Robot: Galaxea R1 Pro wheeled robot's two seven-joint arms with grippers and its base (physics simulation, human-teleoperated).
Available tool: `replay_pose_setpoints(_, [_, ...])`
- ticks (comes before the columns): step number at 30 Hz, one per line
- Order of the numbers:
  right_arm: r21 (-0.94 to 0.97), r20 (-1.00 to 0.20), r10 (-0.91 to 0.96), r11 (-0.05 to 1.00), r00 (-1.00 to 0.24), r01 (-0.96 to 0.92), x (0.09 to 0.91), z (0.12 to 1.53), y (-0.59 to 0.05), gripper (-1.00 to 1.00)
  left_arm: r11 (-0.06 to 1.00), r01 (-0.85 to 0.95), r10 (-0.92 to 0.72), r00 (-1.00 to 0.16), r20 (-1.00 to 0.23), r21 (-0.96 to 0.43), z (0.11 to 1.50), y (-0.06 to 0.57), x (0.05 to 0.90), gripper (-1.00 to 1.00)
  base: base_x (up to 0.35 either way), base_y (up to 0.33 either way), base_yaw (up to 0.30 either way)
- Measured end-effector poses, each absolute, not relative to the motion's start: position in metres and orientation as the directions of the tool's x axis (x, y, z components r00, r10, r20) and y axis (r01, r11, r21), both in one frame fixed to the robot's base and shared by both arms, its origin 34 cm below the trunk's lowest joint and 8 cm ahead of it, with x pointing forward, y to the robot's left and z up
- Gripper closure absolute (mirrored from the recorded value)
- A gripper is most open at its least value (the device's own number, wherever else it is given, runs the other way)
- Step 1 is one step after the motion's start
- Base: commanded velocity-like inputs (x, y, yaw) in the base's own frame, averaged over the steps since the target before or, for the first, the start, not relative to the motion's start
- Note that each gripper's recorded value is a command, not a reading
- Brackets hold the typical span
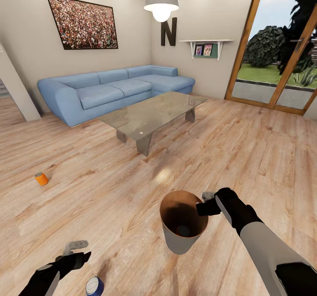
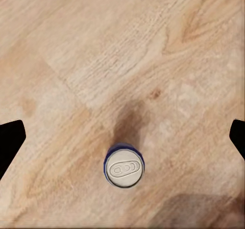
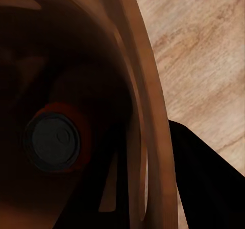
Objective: Put the three can of soda from the living room inside the tash can in the kitchen.
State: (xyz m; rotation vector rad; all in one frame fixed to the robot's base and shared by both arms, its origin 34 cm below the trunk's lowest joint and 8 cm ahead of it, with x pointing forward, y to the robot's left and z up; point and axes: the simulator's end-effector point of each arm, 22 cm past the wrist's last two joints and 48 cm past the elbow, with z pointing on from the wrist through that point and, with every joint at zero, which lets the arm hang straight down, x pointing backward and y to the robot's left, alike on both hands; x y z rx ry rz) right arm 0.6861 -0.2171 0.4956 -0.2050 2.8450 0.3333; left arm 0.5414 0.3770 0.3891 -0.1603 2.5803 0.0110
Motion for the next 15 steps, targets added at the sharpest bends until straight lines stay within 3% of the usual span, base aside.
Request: replay_pose_setpoints(15, [0.208, -0.284, -0.104, 0.964, -0.953, -0.167, 0.682, 0.469, -0.218, 1.00, 0.995, -0.085, -0.101, -0.863, -0.495, -0.054, 0.343, 0.346, 0.521, -1.00, 0.000, 0.000, 0.000])
